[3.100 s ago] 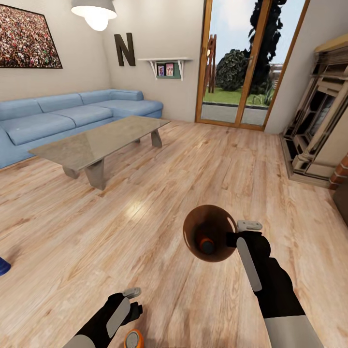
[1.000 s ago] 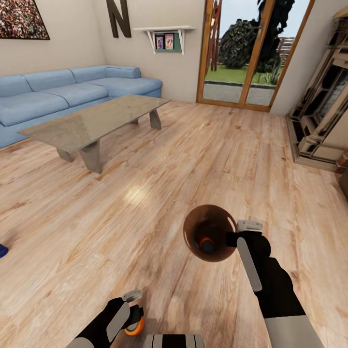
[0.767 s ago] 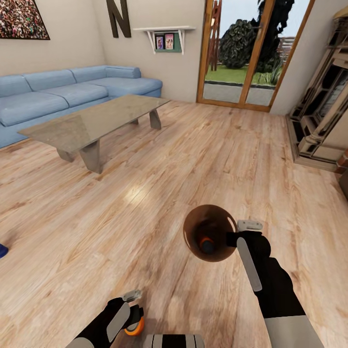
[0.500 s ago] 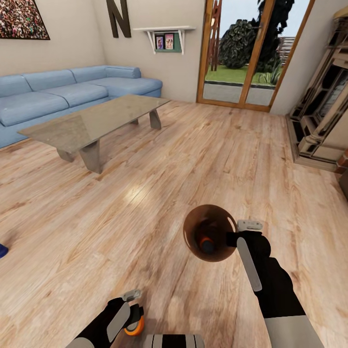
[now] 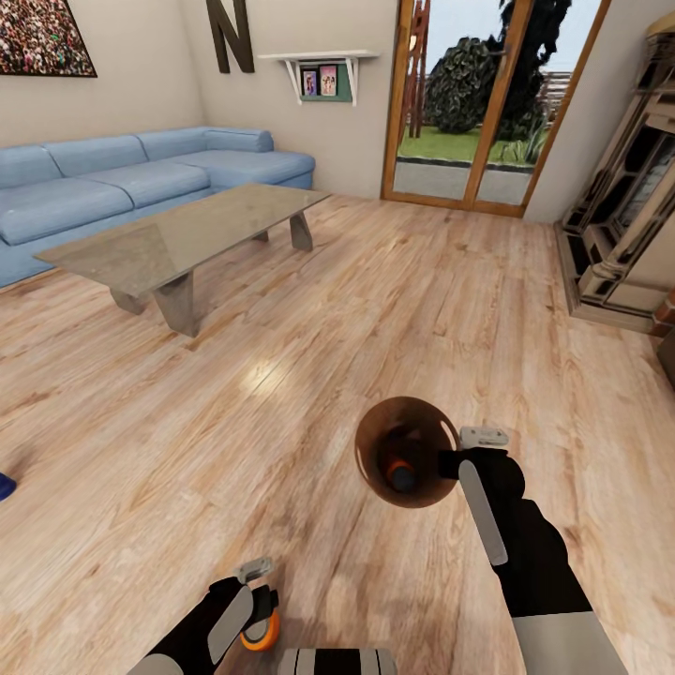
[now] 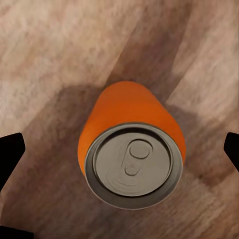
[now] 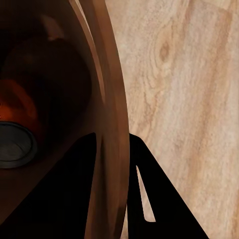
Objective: Put the three can of soda from the living room inside the tash can in the kitchen.
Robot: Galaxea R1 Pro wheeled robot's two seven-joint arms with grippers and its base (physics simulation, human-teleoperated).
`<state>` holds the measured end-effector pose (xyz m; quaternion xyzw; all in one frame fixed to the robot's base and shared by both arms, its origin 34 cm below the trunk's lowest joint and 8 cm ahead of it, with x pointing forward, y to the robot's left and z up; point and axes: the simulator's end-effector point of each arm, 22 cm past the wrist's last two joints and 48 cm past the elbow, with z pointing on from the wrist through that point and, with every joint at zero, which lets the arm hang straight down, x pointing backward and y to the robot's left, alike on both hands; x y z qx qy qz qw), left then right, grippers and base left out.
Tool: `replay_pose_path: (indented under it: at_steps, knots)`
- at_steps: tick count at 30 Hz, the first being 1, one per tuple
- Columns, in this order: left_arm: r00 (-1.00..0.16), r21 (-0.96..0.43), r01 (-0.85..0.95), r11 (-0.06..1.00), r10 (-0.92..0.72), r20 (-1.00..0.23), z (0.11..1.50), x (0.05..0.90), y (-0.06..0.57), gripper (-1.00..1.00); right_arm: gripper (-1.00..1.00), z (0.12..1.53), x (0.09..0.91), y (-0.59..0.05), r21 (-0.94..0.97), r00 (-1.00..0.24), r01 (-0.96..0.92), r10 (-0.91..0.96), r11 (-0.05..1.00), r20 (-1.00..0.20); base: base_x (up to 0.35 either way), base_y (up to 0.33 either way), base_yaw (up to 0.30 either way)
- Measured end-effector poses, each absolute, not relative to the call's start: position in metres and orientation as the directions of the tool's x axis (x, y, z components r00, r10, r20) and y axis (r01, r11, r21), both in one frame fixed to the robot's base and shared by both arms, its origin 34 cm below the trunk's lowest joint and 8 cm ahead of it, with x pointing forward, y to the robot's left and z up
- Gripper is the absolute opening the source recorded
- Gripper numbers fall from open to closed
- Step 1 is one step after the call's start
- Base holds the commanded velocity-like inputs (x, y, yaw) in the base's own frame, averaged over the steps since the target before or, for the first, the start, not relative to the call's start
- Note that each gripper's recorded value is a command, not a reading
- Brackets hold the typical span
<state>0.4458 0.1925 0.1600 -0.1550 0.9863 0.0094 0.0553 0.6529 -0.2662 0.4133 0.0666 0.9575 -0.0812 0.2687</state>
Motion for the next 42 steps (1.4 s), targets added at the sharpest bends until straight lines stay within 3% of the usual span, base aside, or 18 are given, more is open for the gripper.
replay_pose_path:
  at_steps: [31, 42]
  knots:
    - [-0.943, -0.007, -0.293, 0.956, -0.291, -0.16, 0.169, 0.458, 0.19, 1.0, -1.0, 0.426, 0.655, -0.264, -0.116, -0.836, 0.169, 0.08, 0.979, -0.544, 0.0, 0.0, 0.0]
    - [-0.953, 0.007, -0.282, 0.959, -0.279, -0.12, 0.152, 0.443, 0.188, 1.0, -1.0, 0.399, 0.651, -0.264, -0.123, -0.859, 0.165, 0.081, 0.978, -0.506, 0.0, 0.0, 0.0]
